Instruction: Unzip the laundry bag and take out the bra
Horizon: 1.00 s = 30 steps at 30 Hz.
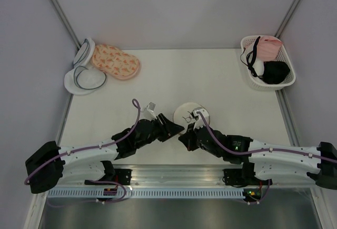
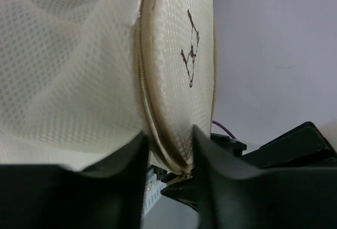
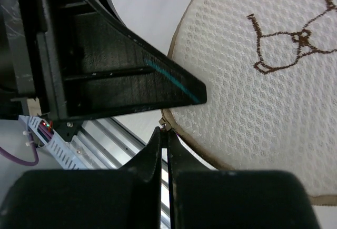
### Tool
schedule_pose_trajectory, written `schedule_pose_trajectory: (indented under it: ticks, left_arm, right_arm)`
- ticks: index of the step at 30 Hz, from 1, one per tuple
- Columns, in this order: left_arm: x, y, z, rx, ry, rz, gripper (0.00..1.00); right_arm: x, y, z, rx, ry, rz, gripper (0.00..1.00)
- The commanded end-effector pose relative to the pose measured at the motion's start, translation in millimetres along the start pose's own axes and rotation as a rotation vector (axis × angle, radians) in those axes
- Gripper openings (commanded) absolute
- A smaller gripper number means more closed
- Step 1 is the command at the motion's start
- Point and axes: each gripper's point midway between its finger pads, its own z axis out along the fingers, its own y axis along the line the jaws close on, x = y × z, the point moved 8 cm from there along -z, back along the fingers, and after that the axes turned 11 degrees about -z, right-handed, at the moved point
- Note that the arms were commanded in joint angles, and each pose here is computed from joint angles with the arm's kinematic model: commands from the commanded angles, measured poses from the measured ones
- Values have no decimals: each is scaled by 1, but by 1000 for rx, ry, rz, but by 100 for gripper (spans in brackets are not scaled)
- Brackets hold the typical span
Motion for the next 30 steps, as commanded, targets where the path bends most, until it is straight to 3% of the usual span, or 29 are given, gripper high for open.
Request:
schedule_pose_trajectory:
  ticks: [1,2,4,8,11,15,19,25,30]
  left_arm:
    - [-8,-18,2,89,-80,-39,31]
    - [-9,-17,2,77,-94,-34,17]
    - [-13,-17,0,49,-122,-14,2]
    - [-17,-16,-7,26,-153,16,2]
    - [-20,-10,-14,-1,-173,47,2]
    - [-22,-1,-20,-18,-184,71,2]
    - [-19,-2,-22,6,-143,130,2]
    - [-29,-27,-2,75,-76,305,2]
    - [-79,-37,38,58,-125,380,2]
  right_arm:
    - [-7,10,2,-60,-5,-27,0]
    - [-2,6,2,-32,34,-49,0]
    - [-2,4,1,-6,60,-70,0]
    - [16,-16,-8,127,190,-122,0]
    - [20,-46,-23,400,231,-117,0]
    - [9,-78,-47,712,143,-95,0]
    - [-2,-97,-50,837,58,-53,1]
    - [-3,-93,-27,720,64,-80,1]
    - [-4,-77,-23,529,83,-69,0]
